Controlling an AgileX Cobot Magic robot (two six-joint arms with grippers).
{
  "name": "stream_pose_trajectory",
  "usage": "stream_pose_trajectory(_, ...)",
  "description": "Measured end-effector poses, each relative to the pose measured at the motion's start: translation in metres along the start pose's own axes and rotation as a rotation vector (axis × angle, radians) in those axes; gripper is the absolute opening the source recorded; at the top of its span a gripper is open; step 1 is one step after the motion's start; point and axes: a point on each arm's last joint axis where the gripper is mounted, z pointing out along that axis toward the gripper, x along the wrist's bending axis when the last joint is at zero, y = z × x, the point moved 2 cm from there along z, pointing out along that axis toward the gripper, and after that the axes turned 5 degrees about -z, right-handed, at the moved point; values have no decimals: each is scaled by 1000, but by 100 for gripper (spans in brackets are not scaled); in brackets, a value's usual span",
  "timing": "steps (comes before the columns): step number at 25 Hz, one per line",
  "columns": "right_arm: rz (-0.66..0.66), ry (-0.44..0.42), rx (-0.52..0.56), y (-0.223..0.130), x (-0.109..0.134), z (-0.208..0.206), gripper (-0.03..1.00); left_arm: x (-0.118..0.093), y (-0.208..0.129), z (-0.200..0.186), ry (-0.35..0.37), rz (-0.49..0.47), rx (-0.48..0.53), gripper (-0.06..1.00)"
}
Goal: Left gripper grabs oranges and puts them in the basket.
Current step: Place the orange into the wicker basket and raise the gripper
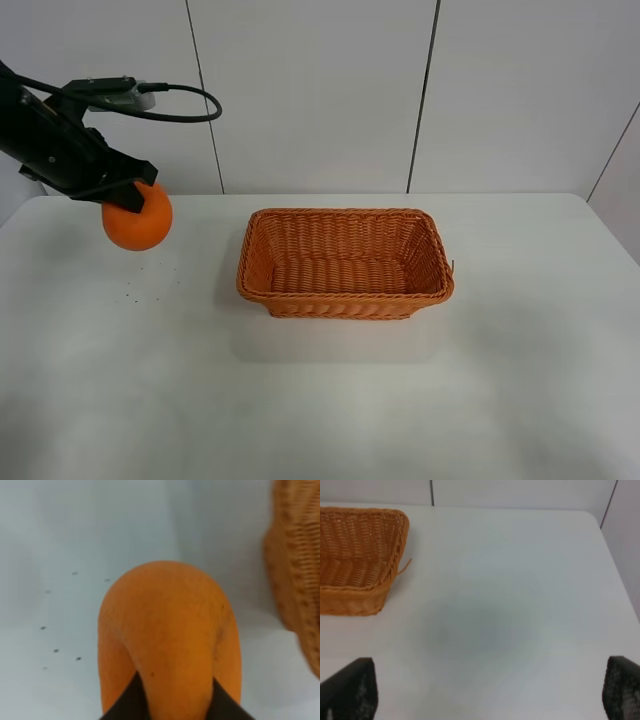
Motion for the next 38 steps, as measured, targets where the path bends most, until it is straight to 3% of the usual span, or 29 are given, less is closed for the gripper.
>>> stream_pose_trajectory(8,0,0,0,0,0,0,69,-84,34,2,-119,159,-56,20)
stream_pose_trajectory(13,0,0,0,0,0,0,69,-126,44,36,-167,211,-12,20)
stream_pose_trajectory(18,0,0,0,0,0,0,69,-155,49,75,-190,237,35,20)
stream_pose_trajectory(26,0,0,0,0,0,0,69,-180,59,127,-209,253,66,20)
stream_pose_trajectory(38,0,0,0,0,0,0,69,-181,46,178,-205,238,147,20)
